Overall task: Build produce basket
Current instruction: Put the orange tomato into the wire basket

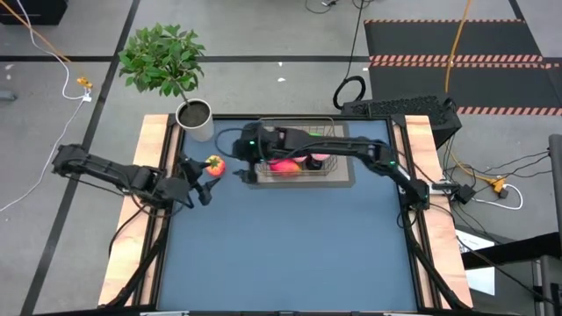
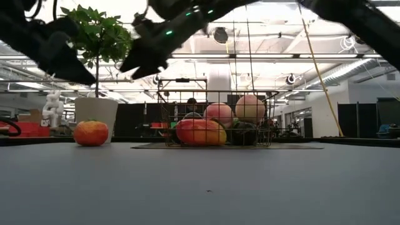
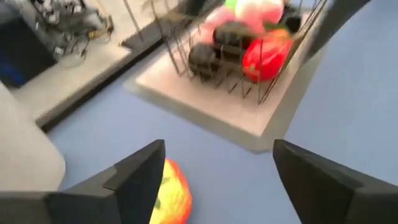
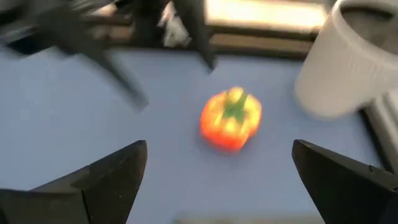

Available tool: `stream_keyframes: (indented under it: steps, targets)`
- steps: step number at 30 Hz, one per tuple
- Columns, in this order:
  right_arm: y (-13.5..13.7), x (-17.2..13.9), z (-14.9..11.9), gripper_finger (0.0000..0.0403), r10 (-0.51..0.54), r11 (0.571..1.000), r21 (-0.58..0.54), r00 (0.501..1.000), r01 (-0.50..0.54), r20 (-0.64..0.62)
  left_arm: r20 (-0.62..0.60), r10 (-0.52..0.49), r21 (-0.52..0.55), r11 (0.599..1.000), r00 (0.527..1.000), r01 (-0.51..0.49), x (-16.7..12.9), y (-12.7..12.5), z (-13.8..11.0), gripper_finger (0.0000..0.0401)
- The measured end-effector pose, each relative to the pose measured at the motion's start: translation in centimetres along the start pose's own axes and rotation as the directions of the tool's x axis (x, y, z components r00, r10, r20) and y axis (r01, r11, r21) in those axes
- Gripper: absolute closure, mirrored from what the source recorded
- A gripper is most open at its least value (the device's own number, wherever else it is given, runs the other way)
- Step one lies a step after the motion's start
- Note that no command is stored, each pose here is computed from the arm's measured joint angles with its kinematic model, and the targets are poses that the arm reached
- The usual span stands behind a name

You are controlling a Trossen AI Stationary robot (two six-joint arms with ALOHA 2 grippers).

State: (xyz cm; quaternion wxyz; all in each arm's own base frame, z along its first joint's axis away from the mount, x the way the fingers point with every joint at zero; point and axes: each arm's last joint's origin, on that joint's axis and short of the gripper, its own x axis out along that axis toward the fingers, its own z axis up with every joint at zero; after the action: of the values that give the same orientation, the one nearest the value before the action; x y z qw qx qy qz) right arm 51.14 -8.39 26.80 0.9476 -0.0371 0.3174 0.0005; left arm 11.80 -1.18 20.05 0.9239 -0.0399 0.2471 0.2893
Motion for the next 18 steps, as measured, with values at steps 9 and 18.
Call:
stream_keyframes:
  steps: [9,18]
  targets:
    - [2.1,-10.4,-6.1,0.0009,-0.019,0.997,0.083,0.983,0.004,0.183,-0.083,0.104,-0.115,0.987,0.991,-0.114,1.7,-0.1,-1.4,0.0047]
    - [3.9,-18.4,-13.3,0.0009,-0.273,0.958,0.212,0.849,0.194,0.453,-0.192,0.219,-0.118,0.962,0.957,-0.244,3.5,0.3,-2.1,0.0005]
